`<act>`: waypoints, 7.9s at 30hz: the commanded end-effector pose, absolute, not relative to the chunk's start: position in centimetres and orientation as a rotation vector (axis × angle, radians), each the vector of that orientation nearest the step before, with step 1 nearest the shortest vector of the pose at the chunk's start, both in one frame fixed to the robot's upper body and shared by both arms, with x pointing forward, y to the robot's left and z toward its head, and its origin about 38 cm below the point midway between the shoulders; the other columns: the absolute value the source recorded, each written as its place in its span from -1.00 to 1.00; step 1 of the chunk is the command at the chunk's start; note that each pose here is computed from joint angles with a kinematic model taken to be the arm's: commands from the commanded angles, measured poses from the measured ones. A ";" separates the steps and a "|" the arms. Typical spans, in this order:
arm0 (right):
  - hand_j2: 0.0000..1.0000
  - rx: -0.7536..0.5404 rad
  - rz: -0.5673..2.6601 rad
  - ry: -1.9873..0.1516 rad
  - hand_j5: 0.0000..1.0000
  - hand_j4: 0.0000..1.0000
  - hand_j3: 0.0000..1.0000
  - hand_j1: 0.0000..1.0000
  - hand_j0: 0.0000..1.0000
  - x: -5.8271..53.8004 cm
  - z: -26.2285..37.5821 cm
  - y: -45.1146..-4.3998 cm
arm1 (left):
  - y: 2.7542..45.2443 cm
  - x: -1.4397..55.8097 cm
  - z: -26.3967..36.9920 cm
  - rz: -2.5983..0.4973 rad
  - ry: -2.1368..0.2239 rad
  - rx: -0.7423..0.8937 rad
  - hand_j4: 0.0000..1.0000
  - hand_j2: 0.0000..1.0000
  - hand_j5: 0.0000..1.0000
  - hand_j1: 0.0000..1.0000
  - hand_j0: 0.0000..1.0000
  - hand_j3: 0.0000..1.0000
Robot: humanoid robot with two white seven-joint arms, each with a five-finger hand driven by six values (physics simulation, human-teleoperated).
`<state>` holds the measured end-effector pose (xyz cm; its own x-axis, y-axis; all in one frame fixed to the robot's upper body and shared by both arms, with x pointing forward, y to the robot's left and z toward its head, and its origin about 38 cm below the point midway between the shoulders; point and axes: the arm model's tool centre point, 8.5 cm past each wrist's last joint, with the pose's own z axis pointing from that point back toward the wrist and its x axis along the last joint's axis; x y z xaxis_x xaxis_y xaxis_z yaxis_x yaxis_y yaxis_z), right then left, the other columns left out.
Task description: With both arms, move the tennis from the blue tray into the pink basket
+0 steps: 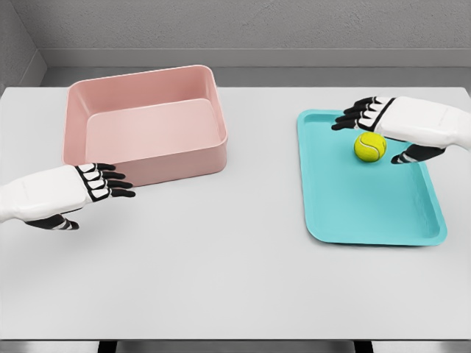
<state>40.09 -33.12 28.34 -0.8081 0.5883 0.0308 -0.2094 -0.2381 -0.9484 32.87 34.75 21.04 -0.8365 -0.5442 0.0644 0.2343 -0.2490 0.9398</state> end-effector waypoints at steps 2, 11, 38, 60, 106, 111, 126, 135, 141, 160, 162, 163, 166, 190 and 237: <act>1.00 -0.459 2.081 -1.518 1.00 1.00 1.00 1.00 1.00 40.1 28.5 -33.1 | 34.7 32.9 21.1 -2.113 -1.525 0.374 1.00 1.00 1.00 1.00 1.00 1.00; 1.00 -0.463 1.933 -1.449 1.00 1.00 1.00 1.00 1.00 43.1 26.8 -36.5 | 34.6 32.8 20.9 -2.121 -1.512 0.364 1.00 1.00 1.00 1.00 1.00 1.00; 1.00 -0.324 1.777 -1.462 1.00 1.00 1.00 1.00 1.00 45.5 21.1 -35.2 | 33.5 32.8 19.4 -2.138 -1.492 0.308 1.00 1.00 1.00 1.00 1.00 1.00; 1.00 -0.267 1.679 -1.375 1.00 1.00 1.00 1.00 1.00 46.2 17.0 -36.7 | 33.1 32.7 19.0 -2.137 -1.496 0.288 1.00 1.00 1.00 1.00 1.00 1.00; 1.00 -0.260 1.533 -1.311 1.00 1.00 1.00 1.00 1.00 48.3 14.9 -38.9 | 33.1 32.8 19.0 -2.145 -1.488 0.286 1.00 1.00 1.00 1.00 1.00 1.00; 1.00 -0.261 1.525 -1.301 1.00 1.00 1.00 1.00 1.00 48.3 14.7 -39.3 | 33.1 32.8 19.0 -2.145 -1.488 0.286 1.00 1.00 1.00 1.00 1.00 1.00; 0.62 -0.269 1.525 -1.308 0.62 0.62 0.62 0.62 0.62 48.5 15.2 -39.3 | 33.0 32.7 18.9 -2.144 -1.489 0.284 1.00 1.00 1.00 1.00 1.00 1.00; 0.53 -0.267 1.525 -1.309 0.53 0.53 0.53 0.53 0.53 48.5 15.1 -39.2 | 33.0 32.8 18.9 -2.144 -1.490 0.285 1.00 1.00 1.00 1.00 1.00 1.00; 0.34 -0.268 1.523 -1.308 0.34 0.34 0.34 0.34 0.34 48.5 15.1 -39.3 | 33.0 32.8 18.9 -2.142 -1.490 0.284 1.00 1.00 1.00 1.00 1.00 1.00; 0.19 -0.258 1.494 -1.334 0.19 0.19 0.19 0.19 0.19 48.7 15.2 -39.1 | 33.0 32.8 18.9 -2.144 -1.490 0.285 1.00 1.00 1.00 1.00 1.00 1.00; 0.19 -0.250 1.465 -1.364 0.19 0.19 0.19 0.19 0.19 48.8 15.6 -39.1 | 33.0 32.8 18.9 -2.144 -1.490 0.285 1.00 1.00 1.00 1.00 1.00 1.00; 0.19 -0.240 1.448 -1.379 0.19 0.19 0.19 0.19 0.19 48.8 15.7 -39.1 | 33.0 32.8 18.9 -2.144 -1.490 0.285 1.00 1.00 1.00 1.00 1.00 1.00; 0.19 -0.234 1.435 -1.393 0.19 0.19 0.19 0.19 0.19 48.8 15.8 -39.1 | 33.0 32.8 18.9 -2.144 -1.490 0.285 1.00 1.00 1.00 1.00 1.00 1.00; -0.02 -0.152 1.481 -1.641 -0.02 -0.02 -0.02 -0.02 -0.02 48.1 20.7 -34.1 | 33.0 32.8 18.9 -2.144 -1.490 0.285 1.00 1.00 1.00 1.00 1.00 1.00; 1.00 -0.248 1.399 -1.797 1.00 1.00 1.00 1.00 1.00 44.6 24.7 -37.4 | 20.7 35.2 19.1 -2.246 -1.718 0.081 1.00 1.00 1.00 1.00 1.00 1.00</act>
<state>44.61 -37.26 24.84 -0.6452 0.6006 0.4721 -0.3122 0.3567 -0.8805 35.29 21.95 19.36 -0.9458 -0.3009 0.1222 0.2035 -0.2560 0.9450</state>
